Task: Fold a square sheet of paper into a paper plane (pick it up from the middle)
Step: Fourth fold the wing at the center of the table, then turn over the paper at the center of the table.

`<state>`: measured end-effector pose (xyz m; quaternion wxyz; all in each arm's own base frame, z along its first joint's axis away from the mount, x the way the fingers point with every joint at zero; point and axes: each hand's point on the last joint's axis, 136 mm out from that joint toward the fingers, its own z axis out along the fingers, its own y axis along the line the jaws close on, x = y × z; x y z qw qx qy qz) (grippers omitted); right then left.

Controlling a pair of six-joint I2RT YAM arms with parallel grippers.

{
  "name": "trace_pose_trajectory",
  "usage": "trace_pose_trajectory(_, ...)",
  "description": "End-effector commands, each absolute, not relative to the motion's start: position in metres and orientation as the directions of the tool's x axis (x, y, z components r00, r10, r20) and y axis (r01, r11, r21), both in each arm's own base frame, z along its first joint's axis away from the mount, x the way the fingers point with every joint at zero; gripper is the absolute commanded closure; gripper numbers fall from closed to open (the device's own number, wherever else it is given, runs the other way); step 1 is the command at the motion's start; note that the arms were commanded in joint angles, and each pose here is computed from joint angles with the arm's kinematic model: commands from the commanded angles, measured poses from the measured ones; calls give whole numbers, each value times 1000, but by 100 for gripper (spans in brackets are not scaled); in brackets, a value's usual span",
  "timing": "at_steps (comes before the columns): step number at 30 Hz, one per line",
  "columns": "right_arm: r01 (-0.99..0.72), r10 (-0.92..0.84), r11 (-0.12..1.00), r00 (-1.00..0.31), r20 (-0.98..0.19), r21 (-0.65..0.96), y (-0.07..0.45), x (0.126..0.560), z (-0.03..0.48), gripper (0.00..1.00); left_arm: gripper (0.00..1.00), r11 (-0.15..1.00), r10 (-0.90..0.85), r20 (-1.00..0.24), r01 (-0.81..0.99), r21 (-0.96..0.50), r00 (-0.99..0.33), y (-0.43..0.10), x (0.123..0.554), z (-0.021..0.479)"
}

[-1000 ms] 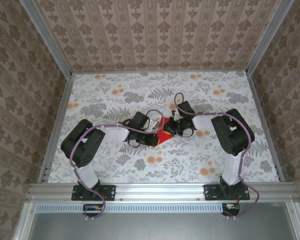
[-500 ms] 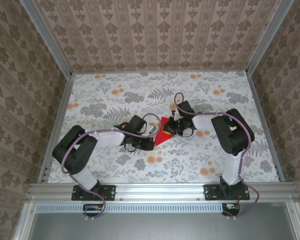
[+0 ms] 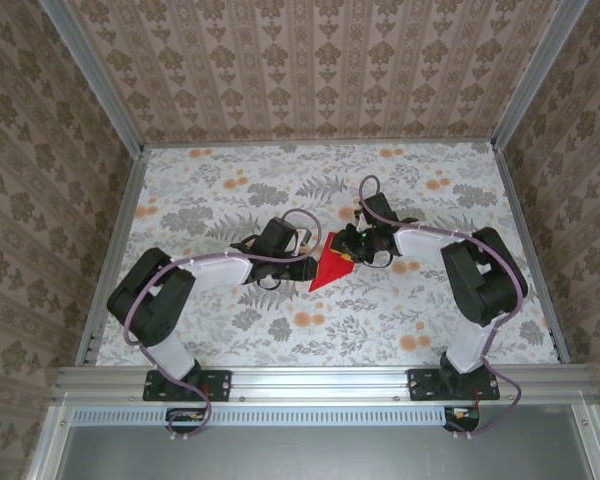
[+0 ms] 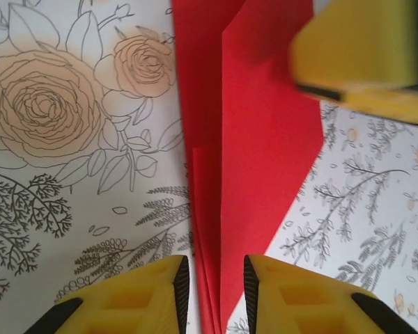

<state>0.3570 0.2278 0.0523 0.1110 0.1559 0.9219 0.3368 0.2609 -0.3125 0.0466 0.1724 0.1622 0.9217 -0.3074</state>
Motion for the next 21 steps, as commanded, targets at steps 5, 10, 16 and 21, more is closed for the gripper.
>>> trace_pose_trajectory(5,351,469,775,-877,-105,526,192,343,37,63,68,775,138,-414,358,-520,-900,-319,280,45)
trace_pose_trajectory(10,360,462,780,-883,-84,512,194,345,29,61,68,781,137,-408,352,-516,-903,-317,282,42)
trace_pose_trajectory(16,341,437,776,-897,-64,530,206,350,24,61,68,784,142,-399,350,-514,-906,-317,282,38)
trace_pose_trajectory(21,310,417,753,-907,-56,580,220,355,26,62,68,782,143,-399,351,-515,-906,-318,282,39)
